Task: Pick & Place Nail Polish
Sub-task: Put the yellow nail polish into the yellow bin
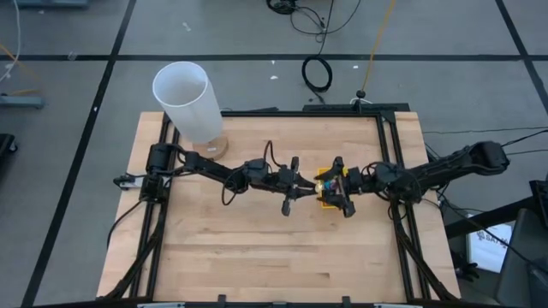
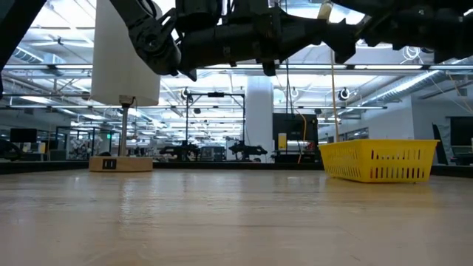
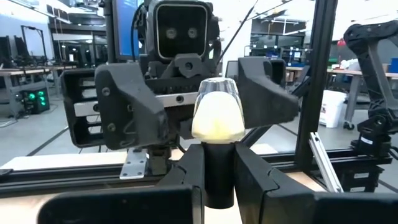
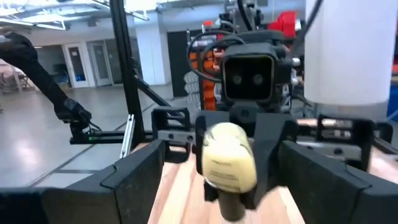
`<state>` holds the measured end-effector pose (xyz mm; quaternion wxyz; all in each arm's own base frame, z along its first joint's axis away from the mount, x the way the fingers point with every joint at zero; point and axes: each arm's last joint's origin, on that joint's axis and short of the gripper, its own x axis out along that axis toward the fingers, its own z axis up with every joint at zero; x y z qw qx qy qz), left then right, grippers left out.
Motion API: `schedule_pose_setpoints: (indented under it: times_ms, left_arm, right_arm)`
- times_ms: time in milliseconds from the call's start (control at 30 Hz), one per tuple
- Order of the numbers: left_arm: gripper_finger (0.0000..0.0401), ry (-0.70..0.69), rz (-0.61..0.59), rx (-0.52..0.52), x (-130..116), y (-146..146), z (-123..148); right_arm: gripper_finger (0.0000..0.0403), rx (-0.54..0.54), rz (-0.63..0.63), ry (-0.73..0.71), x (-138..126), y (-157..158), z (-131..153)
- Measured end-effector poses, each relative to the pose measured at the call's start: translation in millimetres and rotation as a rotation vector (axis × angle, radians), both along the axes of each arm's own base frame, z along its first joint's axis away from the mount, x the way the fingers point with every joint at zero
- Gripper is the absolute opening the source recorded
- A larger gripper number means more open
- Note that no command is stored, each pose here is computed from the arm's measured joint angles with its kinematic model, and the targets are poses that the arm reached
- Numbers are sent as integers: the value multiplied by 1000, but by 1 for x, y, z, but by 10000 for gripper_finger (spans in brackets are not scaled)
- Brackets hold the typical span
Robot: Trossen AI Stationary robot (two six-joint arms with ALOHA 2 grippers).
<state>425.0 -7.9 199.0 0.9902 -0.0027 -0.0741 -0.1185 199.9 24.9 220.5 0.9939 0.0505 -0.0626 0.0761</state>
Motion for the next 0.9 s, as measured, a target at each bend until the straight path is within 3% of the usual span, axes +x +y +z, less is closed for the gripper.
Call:
schedule_pose_setpoints:
  times_ms: [200, 467, 567, 700, 900]
  left_arm:
    - [38, 10, -1, 0, 0, 0, -1]
    - [38, 11, 0, -5, 0, 0, -1]
    - [43, 15, 0, -11, 0, 0, -1]
    - [98, 66, 61, -30, 2, -1, -3]
    - [230, 244, 66, -10, 12, -18, -8]
  right_arm:
    - [262, -27, -7, -5, 7, 1, -6]
    - [102, -44, -6, -7, 7, 1, -6]
    - [102, -57, -7, -10, 7, 1, -6]
    - [102, -53, -15, -14, 5, 0, -4]
    - [102, -49, -39, -10, -4, -2, 4]
